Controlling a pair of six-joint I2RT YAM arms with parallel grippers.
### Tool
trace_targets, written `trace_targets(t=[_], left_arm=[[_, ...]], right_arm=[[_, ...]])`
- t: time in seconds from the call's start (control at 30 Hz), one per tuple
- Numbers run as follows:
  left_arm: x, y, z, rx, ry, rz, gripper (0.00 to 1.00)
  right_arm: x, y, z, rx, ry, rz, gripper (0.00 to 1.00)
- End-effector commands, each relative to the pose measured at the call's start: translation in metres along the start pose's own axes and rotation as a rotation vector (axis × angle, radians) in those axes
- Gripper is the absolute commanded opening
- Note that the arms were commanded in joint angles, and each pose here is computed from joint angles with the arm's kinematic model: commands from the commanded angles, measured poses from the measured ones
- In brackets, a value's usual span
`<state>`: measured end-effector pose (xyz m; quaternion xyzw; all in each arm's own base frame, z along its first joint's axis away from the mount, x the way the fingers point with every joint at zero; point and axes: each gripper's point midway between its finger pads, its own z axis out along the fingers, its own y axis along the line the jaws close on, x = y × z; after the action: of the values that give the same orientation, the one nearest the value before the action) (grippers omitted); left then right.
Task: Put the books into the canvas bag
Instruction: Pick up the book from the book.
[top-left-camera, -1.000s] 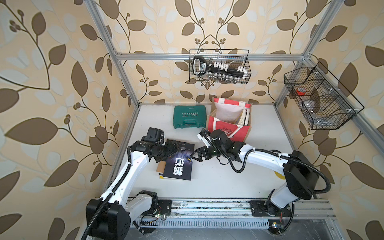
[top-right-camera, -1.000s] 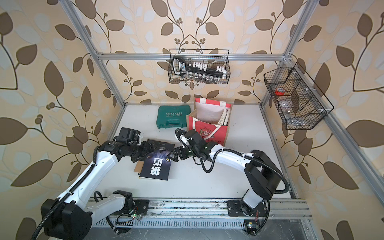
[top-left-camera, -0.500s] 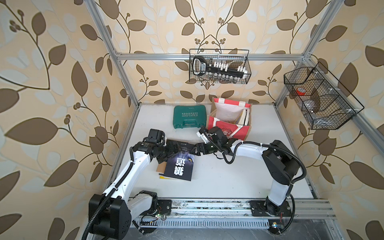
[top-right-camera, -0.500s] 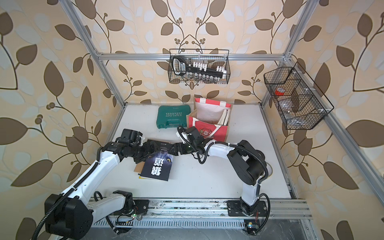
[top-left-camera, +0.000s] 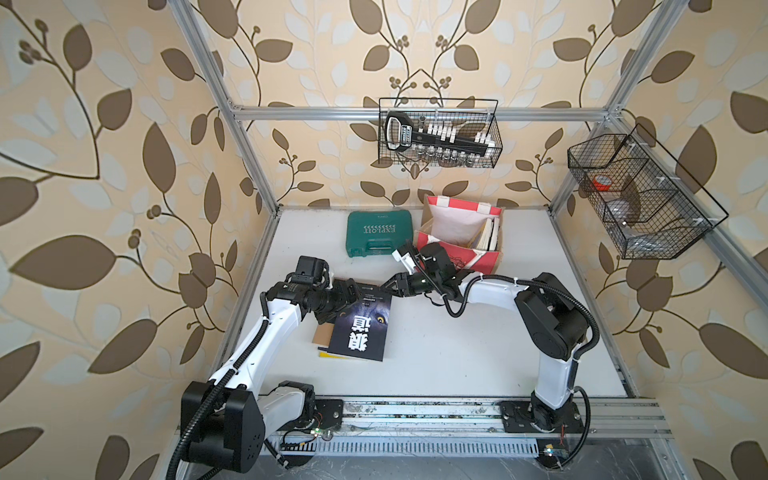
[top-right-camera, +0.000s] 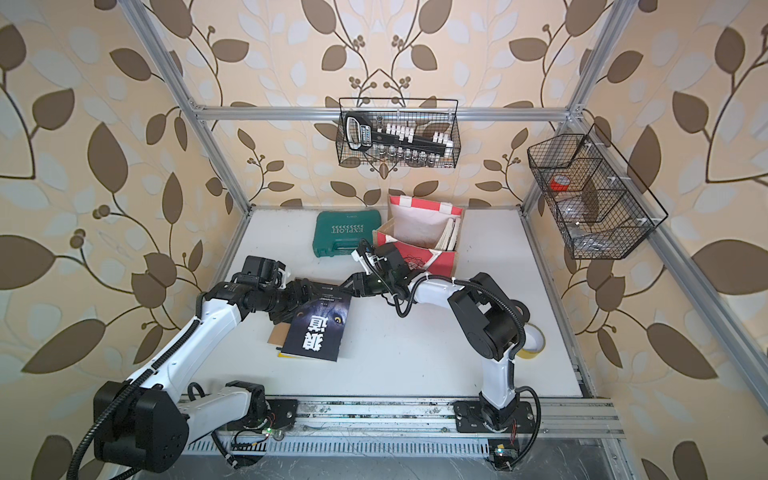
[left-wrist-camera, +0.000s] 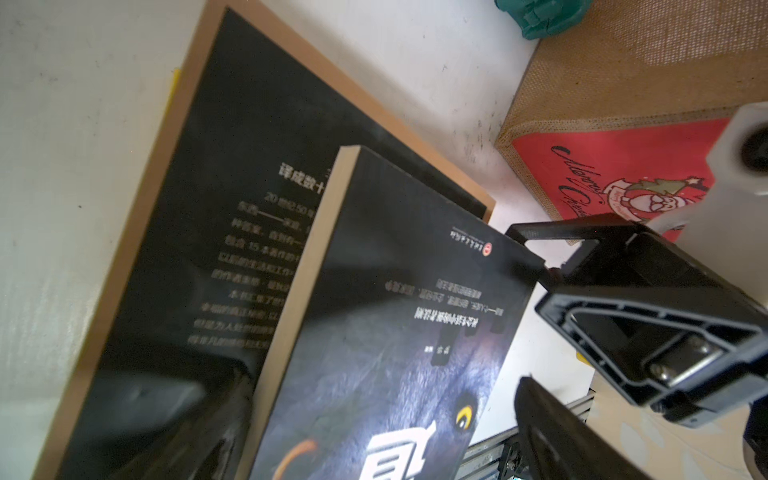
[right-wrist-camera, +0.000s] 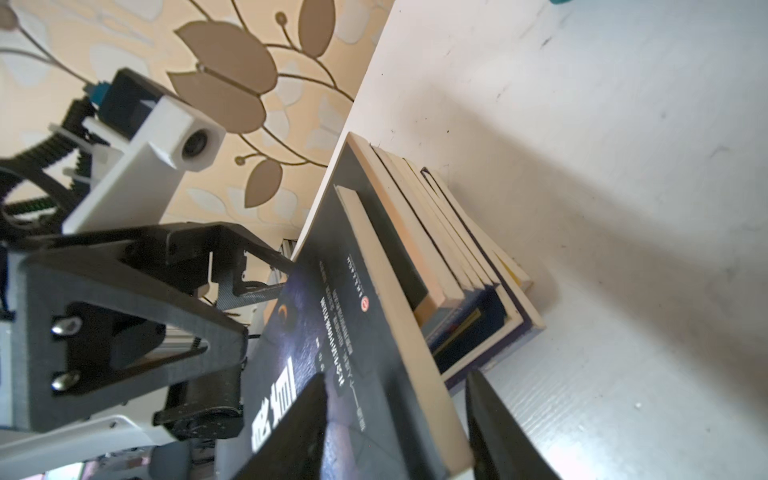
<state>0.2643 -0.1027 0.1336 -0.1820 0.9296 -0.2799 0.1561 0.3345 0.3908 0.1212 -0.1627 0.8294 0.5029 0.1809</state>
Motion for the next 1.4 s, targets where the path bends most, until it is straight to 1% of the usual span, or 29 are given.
trace_targets(t=[0.0, 0.17, 0.37, 0.43, 0.47, 0.53, 0.57, 0.6, 0.63, 0.73, 0.83, 0.9, 1.0, 1.07, 1.13, 1.2, 1.27, 1.37], left_arm=[[0.011, 0.014, 0.011, -0.023, 0.063, -0.049, 0.99], [0.011, 0.011, 0.016, -0.002, 0.08, -0.06, 0.99], [0.011, 0.009, 0.022, 0.022, 0.095, -0.074, 0.99], [0.012, 0.009, 0.024, 0.027, 0.101, -0.08, 0.99], [0.011, 0.009, 0.025, 0.03, 0.102, -0.081, 0.99], [0.012, 0.009, 0.027, 0.032, 0.108, -0.084, 0.99], [0.012, 0.009, 0.027, 0.035, 0.109, -0.087, 0.99], [0.012, 0.009, 0.028, 0.038, 0.111, -0.087, 0.99], [0.012, 0.007, 0.028, 0.044, 0.112, -0.086, 0.99], [0.009, -0.001, 0.023, 0.07, 0.109, -0.074, 0.99], [0.005, -0.013, 0.013, 0.11, 0.084, -0.044, 0.99], [0.001, -0.023, 0.004, 0.14, 0.064, -0.013, 0.99], [-0.003, -0.036, -0.008, 0.177, 0.037, 0.03, 0.99], [-0.005, -0.043, -0.016, 0.194, 0.021, 0.066, 0.99], [-0.007, -0.046, -0.021, 0.197, 0.007, 0.082, 0.99], [-0.008, -0.049, -0.024, 0.209, -0.004, 0.089, 0.99], [-0.005, -0.054, -0.025, 0.251, 0.002, 0.092, 0.99], [0.002, -0.075, -0.029, 0.396, 0.034, 0.103, 0.99]], right_arm=[[-0.006, 0.022, -0.003, -0.07, -0.006, -0.042, 0.41], [0.004, 0.034, -0.013, -0.1, 0.009, -0.064, 0.34], [0.02, 0.039, -0.011, -0.105, 0.052, -0.071, 0.32], [0.024, 0.038, -0.009, -0.106, 0.062, -0.067, 0.3], [0.026, 0.037, -0.008, -0.105, 0.064, -0.062, 0.28], [0.027, 0.035, -0.007, -0.11, 0.067, -0.058, 0.2], [0.035, 0.044, -0.003, -0.127, 0.084, -0.067, 0.12], [0.034, 0.047, -0.004, -0.13, 0.081, -0.067, 0.04], [0.032, 0.05, -0.006, -0.132, 0.074, -0.069, 0.0], [0.016, 0.073, -0.025, -0.134, 0.007, -0.12, 0.0], [-0.007, 0.1, -0.056, -0.104, -0.088, -0.194, 0.0], [-0.023, 0.114, -0.077, -0.075, -0.156, -0.222, 0.0], [-0.037, 0.135, -0.106, -0.059, -0.249, -0.253, 0.0], [-0.054, 0.139, -0.133, -0.027, -0.331, -0.258, 0.0], [-0.061, 0.144, -0.148, -0.012, -0.371, -0.273, 0.0], [-0.064, 0.145, -0.154, -0.001, -0.381, -0.276, 0.0], [-0.065, 0.143, -0.157, 0.012, -0.389, -0.269, 0.0], [-0.067, 0.142, -0.161, 0.022, -0.407, -0.258, 0.0]])
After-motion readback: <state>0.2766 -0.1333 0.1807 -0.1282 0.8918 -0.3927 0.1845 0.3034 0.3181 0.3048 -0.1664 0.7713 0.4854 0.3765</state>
